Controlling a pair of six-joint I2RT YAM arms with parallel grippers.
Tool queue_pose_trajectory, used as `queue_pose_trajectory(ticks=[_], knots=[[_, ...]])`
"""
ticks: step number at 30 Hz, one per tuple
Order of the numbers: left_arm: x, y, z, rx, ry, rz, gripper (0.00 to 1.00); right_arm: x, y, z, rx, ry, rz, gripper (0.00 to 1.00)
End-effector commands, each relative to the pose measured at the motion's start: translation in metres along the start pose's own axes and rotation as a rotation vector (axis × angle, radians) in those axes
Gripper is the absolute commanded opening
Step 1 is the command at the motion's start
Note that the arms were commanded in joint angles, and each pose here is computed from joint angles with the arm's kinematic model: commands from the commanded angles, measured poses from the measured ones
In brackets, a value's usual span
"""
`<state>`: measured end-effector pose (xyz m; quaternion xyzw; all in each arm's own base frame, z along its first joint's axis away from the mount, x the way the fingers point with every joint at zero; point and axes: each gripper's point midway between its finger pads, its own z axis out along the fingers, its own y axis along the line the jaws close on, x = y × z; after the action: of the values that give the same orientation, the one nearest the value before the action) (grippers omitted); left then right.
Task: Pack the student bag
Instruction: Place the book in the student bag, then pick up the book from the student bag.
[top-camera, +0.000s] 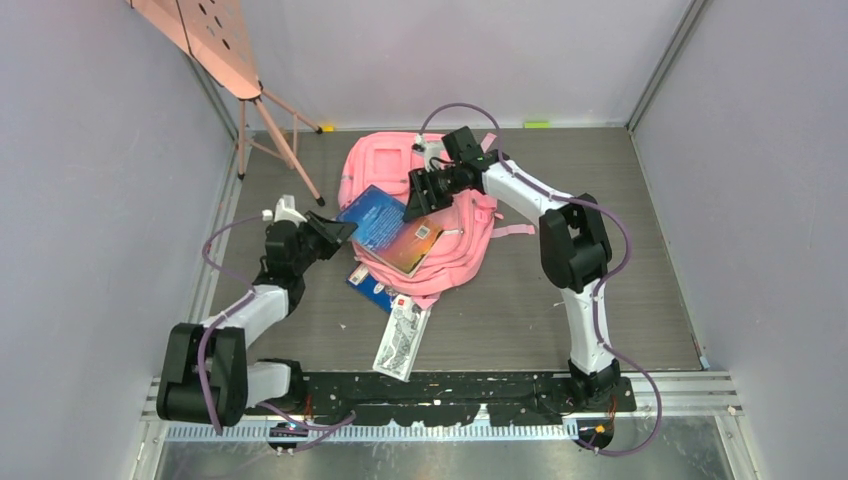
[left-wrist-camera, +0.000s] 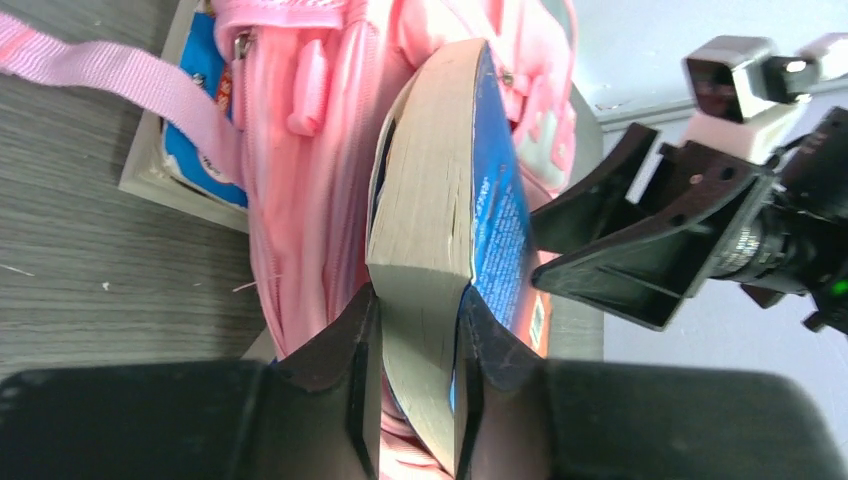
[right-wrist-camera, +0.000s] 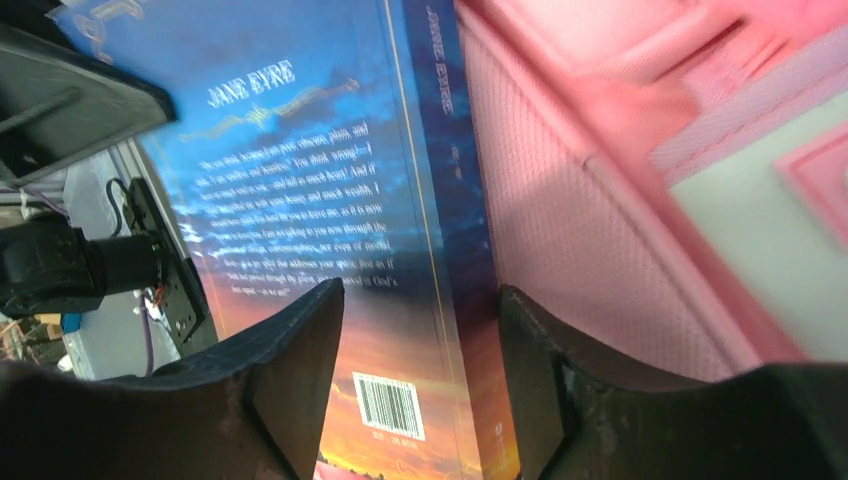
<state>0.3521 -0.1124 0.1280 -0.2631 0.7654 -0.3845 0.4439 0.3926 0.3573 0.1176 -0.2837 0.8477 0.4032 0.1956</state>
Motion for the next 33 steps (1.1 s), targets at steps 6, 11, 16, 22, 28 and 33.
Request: queue_pose_trajectory(ticks=[6, 11, 16, 22, 28, 33], knots=[[-0.033, -0.092, -0.056, 0.302, -0.129, 0.280, 0.00, -0.031, 0.050, -0.055, -0.042, -0.235, 0.032, 0.82], [-0.029, -0.139, -0.094, 0.468, -0.109, 0.396, 0.00, -0.033, 0.079, -0.096, -0.111, -0.333, 0.008, 0.86], [-0.025, -0.187, -0.136, 0.651, -0.088, 0.486, 0.00, -0.029, 0.119, -0.130, -0.191, -0.374, -0.082, 0.89], [-0.030, -0.228, -0.169, 0.796, -0.110, 0.476, 0.00, -0.012, 0.137, -0.143, -0.238, -0.337, -0.117, 0.92], [-0.033, -0.250, -0.186, 0.894, -0.113, 0.462, 0.00, 0.004, 0.138, -0.134, -0.256, -0.298, -0.132, 0.92], [-0.033, -0.257, -0.191, 0.924, -0.102, 0.467, 0.00, 0.006, 0.157, -0.130, -0.332, -0.289, -0.159, 0.92]])
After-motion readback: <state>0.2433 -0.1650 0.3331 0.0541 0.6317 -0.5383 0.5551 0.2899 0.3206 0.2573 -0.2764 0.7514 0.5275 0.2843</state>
